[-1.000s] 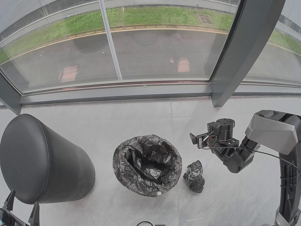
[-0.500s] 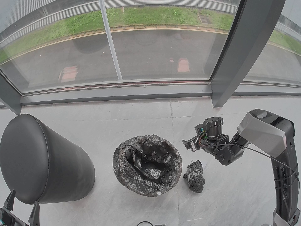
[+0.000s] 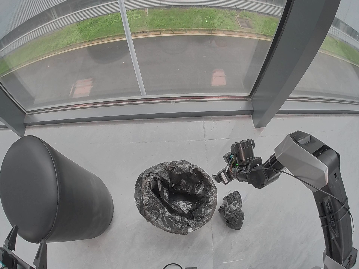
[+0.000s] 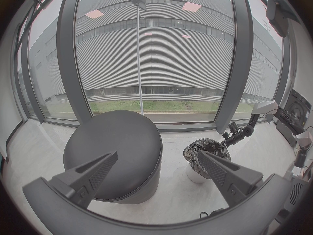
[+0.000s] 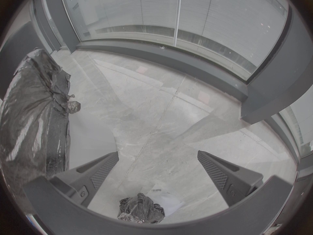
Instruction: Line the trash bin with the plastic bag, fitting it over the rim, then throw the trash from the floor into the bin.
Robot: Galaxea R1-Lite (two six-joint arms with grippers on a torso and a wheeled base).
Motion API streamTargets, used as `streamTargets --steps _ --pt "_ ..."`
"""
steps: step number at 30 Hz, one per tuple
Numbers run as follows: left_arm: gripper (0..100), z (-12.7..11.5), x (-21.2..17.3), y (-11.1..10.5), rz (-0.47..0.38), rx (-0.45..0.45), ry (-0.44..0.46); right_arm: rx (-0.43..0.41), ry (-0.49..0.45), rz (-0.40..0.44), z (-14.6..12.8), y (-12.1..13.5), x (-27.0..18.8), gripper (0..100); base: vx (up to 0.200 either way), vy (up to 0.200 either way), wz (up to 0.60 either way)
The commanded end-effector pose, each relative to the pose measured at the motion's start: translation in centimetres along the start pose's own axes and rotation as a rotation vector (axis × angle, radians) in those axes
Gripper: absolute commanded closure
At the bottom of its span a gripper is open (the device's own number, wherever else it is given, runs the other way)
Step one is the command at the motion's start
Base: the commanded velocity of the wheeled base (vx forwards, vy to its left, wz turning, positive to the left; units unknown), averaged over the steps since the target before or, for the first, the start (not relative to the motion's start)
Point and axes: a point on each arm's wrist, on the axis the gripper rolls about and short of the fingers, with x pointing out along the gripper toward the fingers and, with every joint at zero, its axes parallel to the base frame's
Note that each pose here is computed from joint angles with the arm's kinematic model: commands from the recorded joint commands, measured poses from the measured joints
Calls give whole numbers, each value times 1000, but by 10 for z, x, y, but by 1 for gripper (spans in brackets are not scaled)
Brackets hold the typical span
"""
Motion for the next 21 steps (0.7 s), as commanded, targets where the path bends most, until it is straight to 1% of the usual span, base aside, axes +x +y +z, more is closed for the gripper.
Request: streamTargets --steps 1,3,5,7,12,14,17,18,19,20,21 --pt "0 -5 0 0 -1 2 4 38 10 13 17 -1 6 0 0 0 0" --pt "0 -5 0 0 -1 2 4 40 22 16 20 -2 7 0 0 0 0" --pt "0 -5 0 0 -1 2 4 46 59 31 33 -7 8 0 0 0 0" --pt "0 -5 0 0 -1 2 4 46 91 38 39 -9 11 0 0 0 0" --pt "0 -5 0 0 -1 2 4 61 109 42 54 -12 21 0 0 0 0" --pt "0 -5 0 0 -1 2 4 58 168 58 43 -8 28 0 0 0 0" --pt "0 -5 0 0 -1 2 4 62 293 88 17 1 38 0 0 0 0" --pt "0 -5 0 0 -1 2 4 63 308 93 14 2 40 0 0 0 0" --pt "0 -5 0 0 -1 2 4 68 374 107 -1 7 45 0 0 0 0" --pt "0 -5 0 0 -1 2 4 70 413 115 -10 10 49 0 0 0 0" --pt "0 -5 0 0 -1 2 4 70 413 115 -10 10 49 0 0 0 0"
